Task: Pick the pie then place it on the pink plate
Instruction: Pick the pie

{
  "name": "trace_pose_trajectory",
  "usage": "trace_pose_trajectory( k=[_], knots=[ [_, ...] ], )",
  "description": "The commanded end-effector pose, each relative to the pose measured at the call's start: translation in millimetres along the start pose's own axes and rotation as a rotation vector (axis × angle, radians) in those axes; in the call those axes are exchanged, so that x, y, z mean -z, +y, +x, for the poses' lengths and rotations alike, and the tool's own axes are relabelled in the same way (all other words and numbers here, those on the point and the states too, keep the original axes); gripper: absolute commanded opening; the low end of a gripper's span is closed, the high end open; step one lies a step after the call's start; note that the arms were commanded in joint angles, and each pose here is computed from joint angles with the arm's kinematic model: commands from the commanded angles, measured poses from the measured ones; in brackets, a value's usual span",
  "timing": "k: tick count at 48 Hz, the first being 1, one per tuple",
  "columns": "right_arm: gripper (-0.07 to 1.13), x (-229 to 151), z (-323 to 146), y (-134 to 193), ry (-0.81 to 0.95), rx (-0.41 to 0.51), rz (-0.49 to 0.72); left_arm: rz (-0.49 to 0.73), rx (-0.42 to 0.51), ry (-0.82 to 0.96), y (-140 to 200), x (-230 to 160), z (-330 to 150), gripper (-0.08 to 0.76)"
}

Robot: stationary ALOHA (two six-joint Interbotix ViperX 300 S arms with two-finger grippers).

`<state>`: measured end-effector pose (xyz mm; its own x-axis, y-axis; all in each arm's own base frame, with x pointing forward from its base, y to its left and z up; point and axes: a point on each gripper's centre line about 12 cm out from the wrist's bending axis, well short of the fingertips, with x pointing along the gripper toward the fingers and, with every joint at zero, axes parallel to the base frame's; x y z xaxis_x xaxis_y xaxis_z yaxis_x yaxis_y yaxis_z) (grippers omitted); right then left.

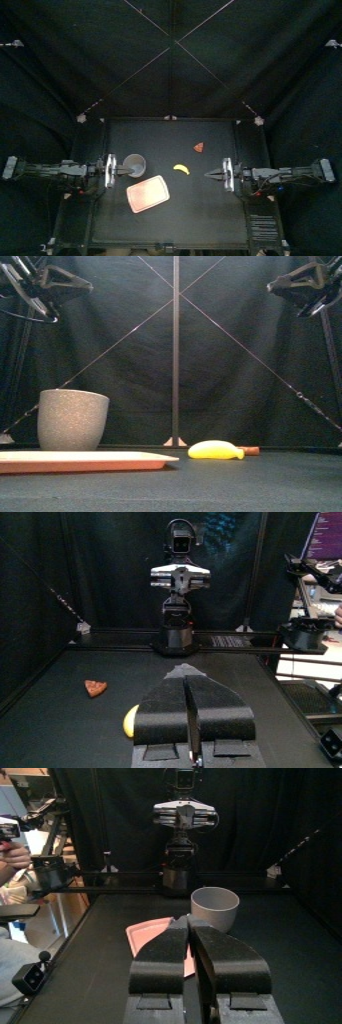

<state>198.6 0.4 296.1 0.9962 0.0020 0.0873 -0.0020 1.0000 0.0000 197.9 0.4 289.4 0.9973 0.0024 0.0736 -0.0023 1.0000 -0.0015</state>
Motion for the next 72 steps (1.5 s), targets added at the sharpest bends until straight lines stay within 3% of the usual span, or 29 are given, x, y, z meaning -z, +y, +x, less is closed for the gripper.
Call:
trace_pose_trajectory(
  k=[1,8,17,22,31,34,44,58,64,72],
  knots=[
    [-0.05,3.3,4.4,-6.2,0.021,0.031,0.001,0.003,-0.021,-0.014,4.3,-5.4,3.2,-0.006],
    [0.0,18.6,12.8,-21.2,0.127,0.101,0.008,0.01,-0.045,-0.017,9.2,-6.2,3.2,-0.01],
    [0.16,35.1,24.3,-70.3,0.405,0.309,0.074,0.012,-0.061,-0.031,12.3,-9.6,3.5,-0.01],
    [0.39,39.8,24.0,-90.9,0.566,0.387,0.113,0.01,-0.061,-0.035,12.3,-10.1,3.5,-0.01],
    [1.01,36.4,22.5,-114.1,0.627,0.471,0.133,0.01,-0.063,-0.032,12.6,-9.3,3.4,-0.01],
    [1.11,37.1,22.1,-118.9,0.641,0.486,0.126,0.011,-0.066,-0.034,13.2,-9.5,3.3,-0.01],
    [1.03,36.0,18.6,-138.6,0.786,0.536,0.09,0.014,-0.088,-0.032,17.8,-7.6,2.5,-0.01],
    [1.03,28.6,11.7,-183.1,1.068,0.573,-0.114,0.023,-0.129,-0.061,25.8,-6.3,-0.1,-0.01],
    [1.03,49.9,7.3,-198.4,1.244,0.488,-0.149,0.022,-0.149,-0.063,29.7,-4.3,-1.4,-0.01],
    [1.03,90.1,15.1,-205.5,1.422,0.249,-0.125,0.022,-0.173,-0.056,34.2,-1.9,-2.6,-0.01]
  ],
)
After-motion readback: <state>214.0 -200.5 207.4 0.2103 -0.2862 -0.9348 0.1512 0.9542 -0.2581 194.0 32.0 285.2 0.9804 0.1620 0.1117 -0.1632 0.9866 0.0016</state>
